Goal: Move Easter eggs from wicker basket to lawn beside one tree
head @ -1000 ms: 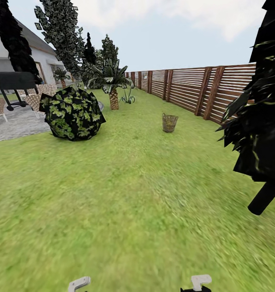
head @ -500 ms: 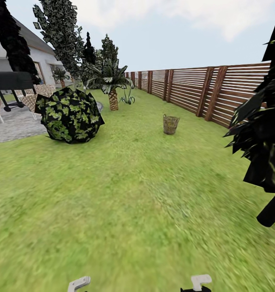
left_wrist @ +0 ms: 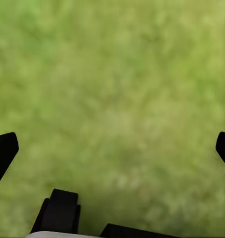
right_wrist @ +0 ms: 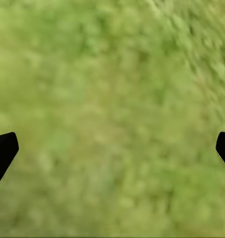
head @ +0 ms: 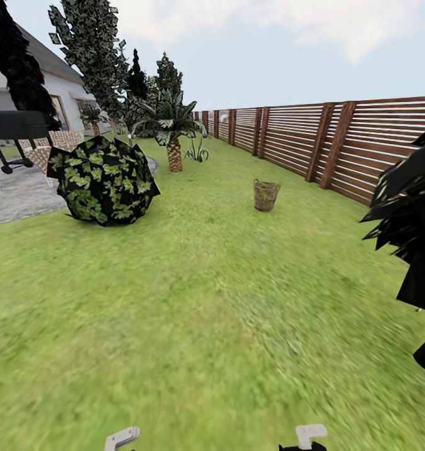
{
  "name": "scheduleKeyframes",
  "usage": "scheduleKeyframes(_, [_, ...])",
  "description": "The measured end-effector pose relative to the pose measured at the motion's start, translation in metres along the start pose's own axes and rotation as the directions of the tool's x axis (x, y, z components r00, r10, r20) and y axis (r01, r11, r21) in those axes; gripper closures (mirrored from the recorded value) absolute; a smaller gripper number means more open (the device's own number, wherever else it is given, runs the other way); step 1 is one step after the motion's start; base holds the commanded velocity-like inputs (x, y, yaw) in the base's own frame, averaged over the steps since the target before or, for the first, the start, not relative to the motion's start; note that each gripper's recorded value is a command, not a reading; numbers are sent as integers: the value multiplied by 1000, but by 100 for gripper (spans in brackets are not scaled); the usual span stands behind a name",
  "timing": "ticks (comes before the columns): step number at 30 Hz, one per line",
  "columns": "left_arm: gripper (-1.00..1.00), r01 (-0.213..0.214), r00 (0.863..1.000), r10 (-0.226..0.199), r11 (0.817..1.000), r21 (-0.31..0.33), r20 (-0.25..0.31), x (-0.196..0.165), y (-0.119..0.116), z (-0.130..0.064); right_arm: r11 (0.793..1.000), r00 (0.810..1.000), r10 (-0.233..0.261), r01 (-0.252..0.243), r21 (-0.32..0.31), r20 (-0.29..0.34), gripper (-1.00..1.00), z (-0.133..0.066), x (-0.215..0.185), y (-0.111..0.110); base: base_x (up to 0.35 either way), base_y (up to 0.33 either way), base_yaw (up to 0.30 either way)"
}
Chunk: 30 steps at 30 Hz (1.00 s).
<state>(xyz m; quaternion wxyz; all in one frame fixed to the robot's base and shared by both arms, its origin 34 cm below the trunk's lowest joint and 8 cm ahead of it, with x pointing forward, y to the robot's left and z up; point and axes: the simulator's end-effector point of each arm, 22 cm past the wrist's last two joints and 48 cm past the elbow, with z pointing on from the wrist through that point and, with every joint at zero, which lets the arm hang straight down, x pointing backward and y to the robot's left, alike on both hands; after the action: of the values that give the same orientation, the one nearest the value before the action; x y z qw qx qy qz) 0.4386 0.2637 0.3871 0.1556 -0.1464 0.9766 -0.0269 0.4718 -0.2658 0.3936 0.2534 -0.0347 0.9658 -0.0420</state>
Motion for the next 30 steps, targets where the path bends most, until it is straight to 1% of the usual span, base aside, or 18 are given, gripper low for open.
scheduleKeyframes(7, [-100, 0, 1000, 0, 1000, 0, 0, 0, 0, 0, 1000, 1000, 0, 0, 0, 0, -100, 0, 0, 0, 324, 79, -42])
scheduleKeyframes(26, [-100, -1, 1000, 1, 1000, 1, 0, 0, -1, 0, 1000, 1000, 0, 0, 0, 0, -100, 0, 0, 0, 324, 87, -275])
scheduleKeyframes(30, [-100, -1, 1000, 1, 1000, 1, 0, 0, -1, 0, 1000, 1000, 0, 0, 0, 0, -100, 0, 0, 0, 227, 26, -282])
